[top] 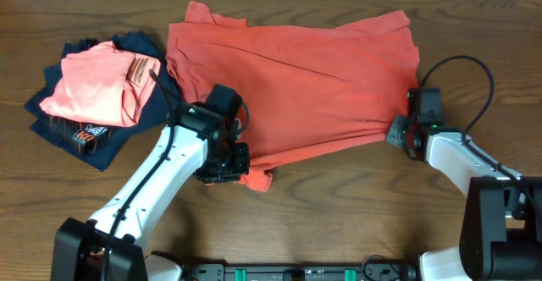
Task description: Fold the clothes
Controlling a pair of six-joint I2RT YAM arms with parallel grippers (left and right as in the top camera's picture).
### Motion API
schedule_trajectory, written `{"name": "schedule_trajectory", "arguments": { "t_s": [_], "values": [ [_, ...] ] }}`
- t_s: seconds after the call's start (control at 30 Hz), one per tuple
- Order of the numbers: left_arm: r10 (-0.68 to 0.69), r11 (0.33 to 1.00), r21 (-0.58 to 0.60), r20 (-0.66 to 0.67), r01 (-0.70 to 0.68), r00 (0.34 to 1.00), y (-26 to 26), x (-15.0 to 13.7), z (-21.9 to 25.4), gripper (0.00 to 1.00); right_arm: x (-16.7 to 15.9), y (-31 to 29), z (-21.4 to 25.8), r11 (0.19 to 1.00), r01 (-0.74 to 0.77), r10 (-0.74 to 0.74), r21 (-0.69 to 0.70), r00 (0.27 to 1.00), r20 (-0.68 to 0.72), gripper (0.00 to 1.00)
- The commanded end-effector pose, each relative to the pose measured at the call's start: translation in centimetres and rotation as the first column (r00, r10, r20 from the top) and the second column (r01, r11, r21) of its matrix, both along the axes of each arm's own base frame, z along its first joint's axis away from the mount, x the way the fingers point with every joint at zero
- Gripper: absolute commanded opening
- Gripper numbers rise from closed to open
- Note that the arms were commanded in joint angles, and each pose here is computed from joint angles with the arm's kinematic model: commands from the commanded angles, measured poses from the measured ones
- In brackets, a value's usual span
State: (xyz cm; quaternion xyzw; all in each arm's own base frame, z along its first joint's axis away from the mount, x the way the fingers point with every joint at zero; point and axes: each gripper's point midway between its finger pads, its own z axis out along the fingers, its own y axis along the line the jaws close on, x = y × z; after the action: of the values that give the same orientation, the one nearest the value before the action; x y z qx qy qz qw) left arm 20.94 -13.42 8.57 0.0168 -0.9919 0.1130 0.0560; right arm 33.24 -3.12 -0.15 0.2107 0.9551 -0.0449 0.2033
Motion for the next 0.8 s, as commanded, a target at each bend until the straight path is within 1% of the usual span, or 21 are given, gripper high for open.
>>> {"name": "schedule_trajectory", "arguments": {
  "t_s": [0.0,0.13,0.2,0.23,0.27,0.3,0.37,0.43,0.5,0.57,0.63,0.77],
  "values": [
    [-0.005,1.000,0.022,0.044,0.004,0.999,0.4,1.0,0.4,0.06,-1.8,-7.2,2.2,0.950,0.147,-0.165,-0.276,0.985,-0.042,0.22],
    [-0.004,1.000,0.017,0.054,0.003,0.999,0.3,1.3,0.4,0.06,-2.4,-12.4,7.7,0.830,0.263,-0.300,-0.492,0.954,0.005,0.23],
    [-0.004,1.000,0.018,0.054,0.003,0.999,0.3,1.3,0.4,0.06,-2.5,-13.8,10.1,0.780,0.284,-0.328,-0.558,0.944,0.023,0.30],
    [-0.004,1.000,0.018,0.054,0.003,0.999,0.3,1.3,0.4,0.06,-2.5,-14.0,10.7,0.774,0.283,-0.329,-0.566,0.944,0.022,0.38],
    [-0.004,1.000,0.017,0.053,0.003,0.999,0.3,1.3,0.4,0.06,-2.4,-13.9,11.0,0.782,0.272,-0.322,-0.561,0.947,0.011,0.41],
    [-0.004,1.000,0.017,0.053,0.003,0.999,0.3,1.3,0.4,0.06,-2.5,-13.7,10.8,0.793,0.262,-0.316,-0.550,0.949,-0.003,0.41],
    [-0.004,1.000,0.017,0.053,0.003,0.999,0.3,1.3,0.4,0.06,-2.8,-12.4,9.5,0.850,0.220,-0.283,-0.479,0.957,-0.064,0.42],
    [-0.004,1.000,0.018,0.051,0.003,0.999,0.3,1.2,0.4,0.06,-3.3,-9.7,7.4,0.933,0.159,-0.216,-0.324,0.965,-0.148,0.45],
    [-0.004,1.000,0.019,0.050,0.003,0.999,0.3,1.2,0.4,0.06,-4.4,-6.6,5.3,0.984,0.094,-0.127,-0.150,0.965,-0.228,0.48],
    [-0.004,1.000,0.019,0.050,0.003,0.999,0.3,1.2,0.4,0.06,-5.5,-5.0,3.7,0.996,0.056,-0.073,-0.068,0.961,-0.269,0.52],
    [-0.004,1.000,0.019,0.050,0.003,0.999,0.3,1.2,0.4,0.06,-6.3,-4.7,2.4,0.997,0.054,-0.068,-0.057,0.957,-0.281,0.55],
    [-0.004,1.000,0.018,0.052,0.003,0.999,0.3,1.2,0.4,0.06,-5.7,-3.2,0.3,1.000,-0.008,0.012,0.019,0.976,-0.218,0.61]
  ]
}}
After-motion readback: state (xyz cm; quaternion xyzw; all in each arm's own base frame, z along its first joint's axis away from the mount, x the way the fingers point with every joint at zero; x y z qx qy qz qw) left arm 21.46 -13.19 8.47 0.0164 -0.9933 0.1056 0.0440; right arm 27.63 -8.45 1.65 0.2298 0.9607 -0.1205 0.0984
